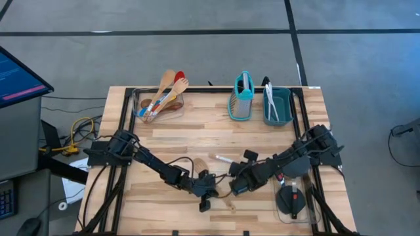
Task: Pick & Place Kitchen Items
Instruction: Put the bottom wooden slotted spoon into the left transparent bin
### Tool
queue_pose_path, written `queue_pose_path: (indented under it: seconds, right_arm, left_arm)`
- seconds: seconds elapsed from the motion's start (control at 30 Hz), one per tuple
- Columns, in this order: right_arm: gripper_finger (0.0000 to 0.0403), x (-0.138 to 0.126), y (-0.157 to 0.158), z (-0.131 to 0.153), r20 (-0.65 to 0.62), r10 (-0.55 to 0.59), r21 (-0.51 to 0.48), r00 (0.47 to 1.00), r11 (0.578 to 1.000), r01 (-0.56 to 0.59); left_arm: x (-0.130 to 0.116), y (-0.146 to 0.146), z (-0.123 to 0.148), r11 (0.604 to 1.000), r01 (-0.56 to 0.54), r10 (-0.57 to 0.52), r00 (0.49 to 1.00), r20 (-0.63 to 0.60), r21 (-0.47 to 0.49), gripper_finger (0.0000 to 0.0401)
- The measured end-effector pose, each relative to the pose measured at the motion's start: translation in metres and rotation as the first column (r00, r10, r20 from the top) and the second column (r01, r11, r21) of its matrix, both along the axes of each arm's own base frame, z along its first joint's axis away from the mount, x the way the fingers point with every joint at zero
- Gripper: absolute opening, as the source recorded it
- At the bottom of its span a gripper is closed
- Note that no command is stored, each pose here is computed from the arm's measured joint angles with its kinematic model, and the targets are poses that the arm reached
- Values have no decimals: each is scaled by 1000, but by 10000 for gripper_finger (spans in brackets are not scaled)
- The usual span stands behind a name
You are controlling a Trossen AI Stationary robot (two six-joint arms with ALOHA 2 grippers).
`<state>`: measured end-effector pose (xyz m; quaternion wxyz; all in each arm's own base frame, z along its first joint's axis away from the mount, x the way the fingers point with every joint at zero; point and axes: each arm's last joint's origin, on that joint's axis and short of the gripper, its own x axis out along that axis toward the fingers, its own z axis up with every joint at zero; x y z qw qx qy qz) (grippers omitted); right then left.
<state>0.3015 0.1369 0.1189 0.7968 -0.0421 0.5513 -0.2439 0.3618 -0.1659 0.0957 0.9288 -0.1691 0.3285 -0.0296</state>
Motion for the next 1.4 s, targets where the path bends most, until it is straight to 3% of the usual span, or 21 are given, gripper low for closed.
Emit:
queue_pose_path:
  seconds: [0.2,0.43,0.77,1.03,1.23,1.4]
  right_arm:
    - [0,10,-21,0,-7,-8,-39,1000,999,8]
    - [0,14,-17,15,64,27,27,998,999,-29]
    - [0,-8,9,70,232,146,24,962,988,-155]
    - [0,-44,30,113,386,146,9,911,987,-162]
    - [0,-62,49,118,425,134,64,895,982,-178]
    - [0,-69,58,111,417,114,84,902,983,-163]
  left_arm:
    - [0,0,0,1000,0,0,1000,-1,0,3]
    - [-5,3,-5,1000,-12,12,1000,-12,17,3]
    - [-6,10,-8,998,-30,30,1000,-4,58,3]
    - [7,42,-8,988,-99,98,995,18,119,3]
    - [15,71,-8,977,-143,142,990,22,160,3]
    - [19,82,-7,981,-143,142,990,16,129,3]
